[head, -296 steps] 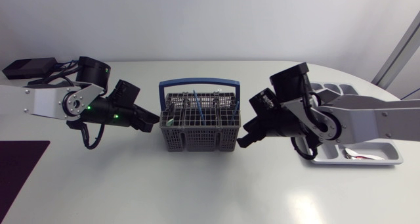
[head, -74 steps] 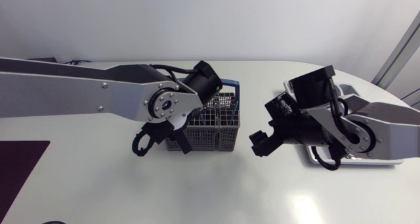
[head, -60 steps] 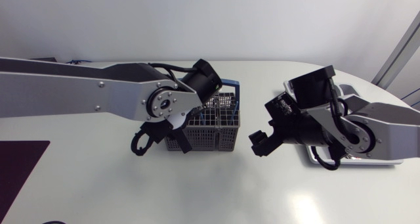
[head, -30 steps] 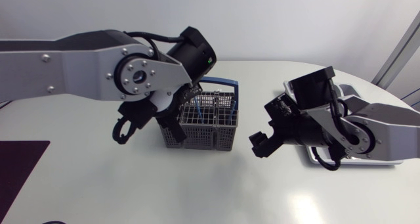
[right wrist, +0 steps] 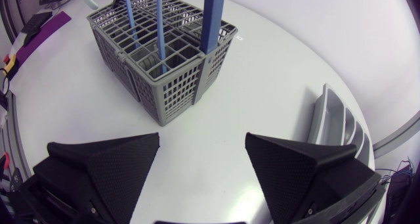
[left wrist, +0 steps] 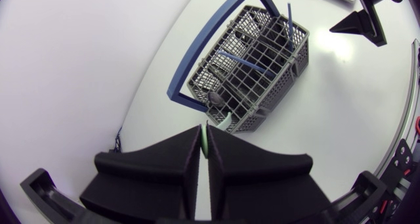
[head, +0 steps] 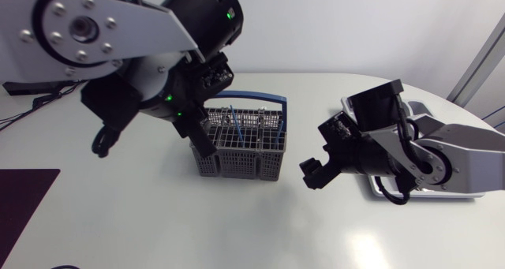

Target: Unload the cutlery basket into the drawer organizer.

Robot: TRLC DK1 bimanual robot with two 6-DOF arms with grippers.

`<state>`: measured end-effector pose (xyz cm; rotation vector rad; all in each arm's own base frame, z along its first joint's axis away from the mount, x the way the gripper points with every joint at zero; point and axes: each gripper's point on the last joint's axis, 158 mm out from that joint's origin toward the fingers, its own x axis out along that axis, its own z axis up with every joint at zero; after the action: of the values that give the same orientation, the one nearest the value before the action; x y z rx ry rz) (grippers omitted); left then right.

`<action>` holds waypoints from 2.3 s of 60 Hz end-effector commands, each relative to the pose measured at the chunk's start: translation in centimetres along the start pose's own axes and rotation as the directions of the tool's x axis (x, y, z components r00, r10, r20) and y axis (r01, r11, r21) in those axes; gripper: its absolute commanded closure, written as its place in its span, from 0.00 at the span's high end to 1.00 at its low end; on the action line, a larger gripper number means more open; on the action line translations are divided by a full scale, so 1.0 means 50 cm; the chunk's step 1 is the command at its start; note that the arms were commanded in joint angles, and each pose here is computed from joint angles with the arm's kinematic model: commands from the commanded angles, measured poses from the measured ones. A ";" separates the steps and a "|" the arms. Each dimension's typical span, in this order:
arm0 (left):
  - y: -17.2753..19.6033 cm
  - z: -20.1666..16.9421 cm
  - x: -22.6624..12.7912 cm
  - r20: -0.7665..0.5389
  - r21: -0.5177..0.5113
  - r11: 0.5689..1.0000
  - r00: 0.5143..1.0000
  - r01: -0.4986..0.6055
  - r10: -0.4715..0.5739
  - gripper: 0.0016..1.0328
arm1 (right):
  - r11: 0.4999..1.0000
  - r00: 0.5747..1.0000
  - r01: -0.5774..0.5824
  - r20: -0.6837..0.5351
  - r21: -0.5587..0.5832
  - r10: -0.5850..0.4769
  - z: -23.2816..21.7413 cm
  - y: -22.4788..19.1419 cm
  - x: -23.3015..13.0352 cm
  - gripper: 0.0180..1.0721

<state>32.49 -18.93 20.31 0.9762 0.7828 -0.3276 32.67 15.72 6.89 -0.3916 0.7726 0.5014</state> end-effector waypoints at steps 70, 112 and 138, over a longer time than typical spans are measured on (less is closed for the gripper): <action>-0.174 0.212 -0.084 0.331 -0.213 0.640 0.671 0.738 -0.664 0.03 | 0.974 0.950 -0.112 0.265 -0.197 0.163 0.078 0.111 -0.241 0.86; -0.257 0.220 -0.087 0.255 -0.164 0.560 0.583 0.812 -0.771 0.03 | 0.959 0.941 -0.157 0.259 -0.236 0.218 0.130 0.146 -0.194 0.59; -0.265 0.216 -0.081 0.243 -0.161 0.559 0.582 0.813 -0.776 0.03 | 0.953 0.938 -0.179 0.250 -0.244 0.240 0.140 0.155 -0.184 0.30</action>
<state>27.15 -35.14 19.49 0.2598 1.0445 -1.0524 26.32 22.40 16.17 -0.4232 0.5188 0.8172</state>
